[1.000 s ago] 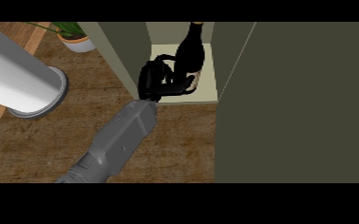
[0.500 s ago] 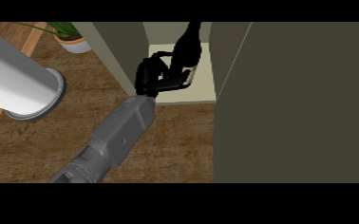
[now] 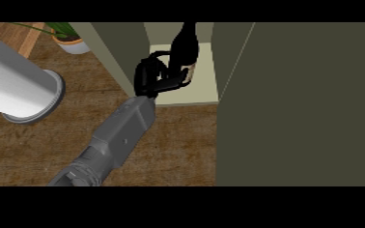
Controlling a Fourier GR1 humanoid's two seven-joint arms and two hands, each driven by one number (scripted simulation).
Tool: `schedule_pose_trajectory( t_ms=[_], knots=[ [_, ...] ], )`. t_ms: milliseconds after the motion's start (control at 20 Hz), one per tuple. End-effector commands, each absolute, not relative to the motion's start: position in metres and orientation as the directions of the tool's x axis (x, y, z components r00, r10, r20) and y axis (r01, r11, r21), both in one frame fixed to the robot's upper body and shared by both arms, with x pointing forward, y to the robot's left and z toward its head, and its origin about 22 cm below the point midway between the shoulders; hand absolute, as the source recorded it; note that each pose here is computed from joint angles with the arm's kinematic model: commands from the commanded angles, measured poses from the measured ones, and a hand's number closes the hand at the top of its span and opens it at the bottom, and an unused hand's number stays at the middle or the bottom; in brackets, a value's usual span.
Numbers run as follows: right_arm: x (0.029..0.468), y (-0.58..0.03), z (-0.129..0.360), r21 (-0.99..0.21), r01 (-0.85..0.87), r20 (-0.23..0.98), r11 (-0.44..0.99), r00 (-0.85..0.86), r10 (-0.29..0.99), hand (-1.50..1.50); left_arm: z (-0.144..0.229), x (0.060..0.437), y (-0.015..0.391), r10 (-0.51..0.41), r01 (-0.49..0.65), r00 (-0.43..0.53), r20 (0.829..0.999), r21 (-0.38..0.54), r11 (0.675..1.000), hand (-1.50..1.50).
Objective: Pick up the wine, place it into the cabinet and close the cabinet
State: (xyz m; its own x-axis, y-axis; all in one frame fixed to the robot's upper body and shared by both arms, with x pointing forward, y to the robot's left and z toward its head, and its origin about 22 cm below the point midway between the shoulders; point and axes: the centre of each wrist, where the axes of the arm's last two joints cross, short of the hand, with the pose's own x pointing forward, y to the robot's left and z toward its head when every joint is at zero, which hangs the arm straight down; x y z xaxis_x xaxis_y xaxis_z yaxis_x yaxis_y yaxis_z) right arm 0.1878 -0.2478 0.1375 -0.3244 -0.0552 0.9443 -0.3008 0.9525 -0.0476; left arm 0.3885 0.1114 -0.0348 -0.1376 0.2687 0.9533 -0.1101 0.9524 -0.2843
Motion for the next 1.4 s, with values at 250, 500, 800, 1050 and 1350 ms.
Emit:
schedule_pose_trajectory(
  t_ms=[250, 500, 800, 1050, 1350],
  knots=[
    [0.182, -0.231, 0.143, -0.061, -0.288, 0.942, 0.956, -0.334, -0.040, -1.50, -0.029, 0.395, 0.122, 0.240, -0.135, -0.273, 0.932, -0.284, 0.949, -1.50],
    [0.178, -0.241, 0.156, -0.053, -0.276, 0.941, 0.960, -0.335, -0.044, -1.50, -0.024, 0.397, 0.130, 0.258, -0.066, -0.313, 0.914, -0.292, 0.954, -1.50],
    [0.180, -0.244, 0.144, -0.069, -0.259, 0.941, 0.963, -0.337, -0.023, -1.50, -0.036, 0.379, 0.119, 0.242, -0.058, -0.294, 0.925, -0.270, 0.961, -1.50],
    [0.173, -0.245, 0.149, -0.068, -0.246, 0.949, 0.967, -0.314, -0.013, -1.50, -0.032, 0.361, 0.110, 0.237, 0.037, -0.301, 0.924, -0.238, 0.971, -1.50],
    [0.180, -0.244, 0.145, -0.057, -0.251, 0.953, 0.966, -0.303, -0.023, -1.50, -0.001, 0.324, 0.105, 0.281, 0.180, -0.262, 0.923, -0.239, 0.954, -1.50]
  ],
)
